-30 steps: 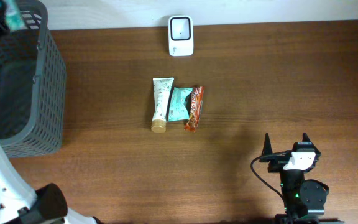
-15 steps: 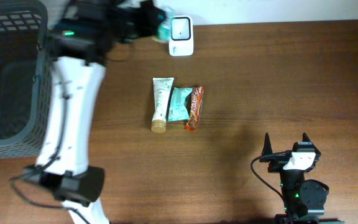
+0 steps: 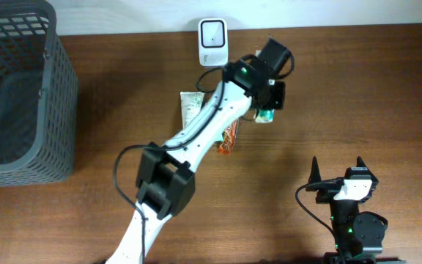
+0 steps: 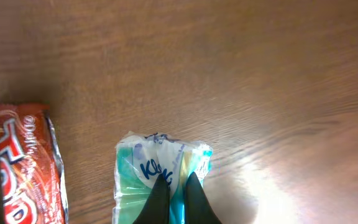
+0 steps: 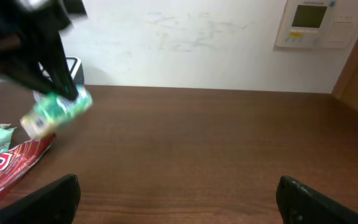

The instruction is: Scan the item barcode

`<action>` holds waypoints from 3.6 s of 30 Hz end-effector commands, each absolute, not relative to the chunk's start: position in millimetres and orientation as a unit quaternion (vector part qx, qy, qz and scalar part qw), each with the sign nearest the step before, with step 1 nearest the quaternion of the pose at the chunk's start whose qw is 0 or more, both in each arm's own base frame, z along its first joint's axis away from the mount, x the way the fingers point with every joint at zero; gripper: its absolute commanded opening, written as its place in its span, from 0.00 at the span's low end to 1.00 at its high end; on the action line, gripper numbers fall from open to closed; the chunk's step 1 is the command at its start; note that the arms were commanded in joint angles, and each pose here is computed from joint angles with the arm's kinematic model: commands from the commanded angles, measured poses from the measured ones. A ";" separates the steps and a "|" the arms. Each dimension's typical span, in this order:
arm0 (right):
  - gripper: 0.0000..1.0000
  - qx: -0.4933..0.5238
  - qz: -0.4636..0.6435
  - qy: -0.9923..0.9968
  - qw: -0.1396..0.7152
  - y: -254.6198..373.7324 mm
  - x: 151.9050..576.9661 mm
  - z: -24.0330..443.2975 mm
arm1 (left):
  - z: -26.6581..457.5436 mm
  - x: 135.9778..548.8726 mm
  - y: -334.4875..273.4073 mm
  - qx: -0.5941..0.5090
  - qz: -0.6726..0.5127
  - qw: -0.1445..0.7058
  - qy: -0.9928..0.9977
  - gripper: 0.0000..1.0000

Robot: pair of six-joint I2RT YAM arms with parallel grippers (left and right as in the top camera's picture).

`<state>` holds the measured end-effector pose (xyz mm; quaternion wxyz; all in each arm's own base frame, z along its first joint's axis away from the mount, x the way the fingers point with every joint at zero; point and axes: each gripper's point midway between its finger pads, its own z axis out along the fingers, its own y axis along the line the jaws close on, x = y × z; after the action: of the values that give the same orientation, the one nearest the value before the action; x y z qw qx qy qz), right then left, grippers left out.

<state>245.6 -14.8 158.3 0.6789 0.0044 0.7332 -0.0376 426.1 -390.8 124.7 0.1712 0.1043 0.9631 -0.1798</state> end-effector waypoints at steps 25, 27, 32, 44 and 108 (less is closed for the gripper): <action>0.99 0.006 -0.039 0.735 0.677 -15.1 245.5 155.3 | 280.0 458.2 -186.5 -0.052 -0.088 0.248 0.963 0.99; 0.99 0.006 -0.038 0.735 0.677 -15.0 245.5 155.3 | 273.0 461.8 -164.8 -0.045 -0.067 0.237 0.968 0.99; 0.99 0.006 -0.038 0.735 0.677 -15.0 245.5 155.3 | 267.5 467.2 -147.0 -0.012 -0.041 0.235 0.971 0.99; 0.99 0.006 -0.038 0.735 0.677 -15.0 245.5 155.3 | 250.6 478.1 -90.4 -0.057 0.050 0.223 0.972 0.99; 0.99 -0.157 0.446 0.560 0.680 119.0 172.6 266.3 | 239.8 481.8 -50.7 -0.095 0.064 0.202 0.973 0.99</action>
<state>198.6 103.3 242.5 0.6818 -0.1064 0.6056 0.3962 483.4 -54.5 237.9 0.2023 -0.1005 0.9726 0.0551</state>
